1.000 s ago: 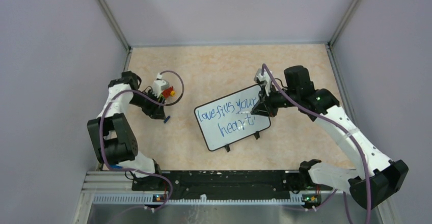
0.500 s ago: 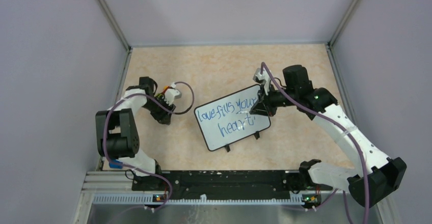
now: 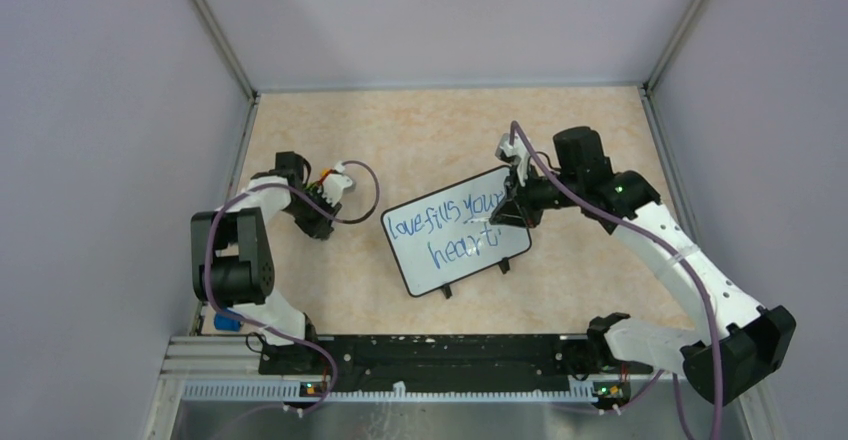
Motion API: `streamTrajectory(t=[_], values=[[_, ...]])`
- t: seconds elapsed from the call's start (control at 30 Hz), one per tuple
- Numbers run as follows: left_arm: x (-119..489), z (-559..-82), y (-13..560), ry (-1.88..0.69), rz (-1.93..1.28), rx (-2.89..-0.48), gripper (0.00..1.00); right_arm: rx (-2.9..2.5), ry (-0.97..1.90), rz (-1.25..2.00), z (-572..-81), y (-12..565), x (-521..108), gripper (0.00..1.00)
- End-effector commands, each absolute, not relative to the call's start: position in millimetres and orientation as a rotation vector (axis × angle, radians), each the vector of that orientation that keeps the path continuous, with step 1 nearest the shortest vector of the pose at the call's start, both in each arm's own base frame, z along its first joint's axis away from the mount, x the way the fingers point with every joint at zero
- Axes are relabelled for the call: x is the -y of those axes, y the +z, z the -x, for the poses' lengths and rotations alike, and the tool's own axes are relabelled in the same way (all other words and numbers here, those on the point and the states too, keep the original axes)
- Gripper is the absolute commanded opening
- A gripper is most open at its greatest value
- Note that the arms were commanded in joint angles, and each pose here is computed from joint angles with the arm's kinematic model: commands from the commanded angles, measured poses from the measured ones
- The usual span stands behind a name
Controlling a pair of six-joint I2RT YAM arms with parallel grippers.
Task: Write a sentence on the whiteboard
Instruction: Pick up the pen cap from the center of the board, then insert the whiteboard marker without the cap into the pen cap.
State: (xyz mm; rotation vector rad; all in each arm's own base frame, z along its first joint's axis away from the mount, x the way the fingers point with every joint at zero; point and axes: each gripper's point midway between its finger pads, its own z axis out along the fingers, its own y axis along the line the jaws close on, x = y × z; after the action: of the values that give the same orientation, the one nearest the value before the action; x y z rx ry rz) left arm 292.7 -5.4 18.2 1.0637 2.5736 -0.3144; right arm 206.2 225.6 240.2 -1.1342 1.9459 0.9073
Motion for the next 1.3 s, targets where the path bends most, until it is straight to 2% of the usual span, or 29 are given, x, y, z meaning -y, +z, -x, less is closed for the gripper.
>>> streamTrajectory(t=[0.0,0.13,0.27,0.57,0.8,1.0,1.27], values=[[-2.9,-278.9,-0.5,-0.262,-1.072,-2.636,0.25,-1.881,0.902,1.122,-215.4,265.2,-229.2,0.00],[2.9,-281.1,22.0,-0.310,-1.056,-2.608,0.09,-1.890,0.901,1.094,-220.3,270.3,-230.9,0.00],[12.8,-295.6,69.4,-0.352,-1.040,-2.522,0.00,-1.904,0.905,1.023,-226.3,274.7,-232.7,0.00],[44.2,-323.8,203.8,-0.277,-1.150,-2.249,0.00,-1.887,1.066,0.944,-225.1,286.9,-247.2,0.00],[125.4,-305.5,291.1,-0.330,-1.358,-1.959,0.00,-1.859,1.272,0.893,-217.3,298.4,-257.8,0.00],[182.9,-270.8,312.7,-0.485,-1.549,-1.809,0.00,-1.833,1.468,0.844,-215.4,293.4,-255.4,0.00],[224.2,-228.5,287.1,-0.584,-1.751,-1.734,0.00,-1.801,1.601,0.816,-209.2,285.3,-251.0,0.00]])
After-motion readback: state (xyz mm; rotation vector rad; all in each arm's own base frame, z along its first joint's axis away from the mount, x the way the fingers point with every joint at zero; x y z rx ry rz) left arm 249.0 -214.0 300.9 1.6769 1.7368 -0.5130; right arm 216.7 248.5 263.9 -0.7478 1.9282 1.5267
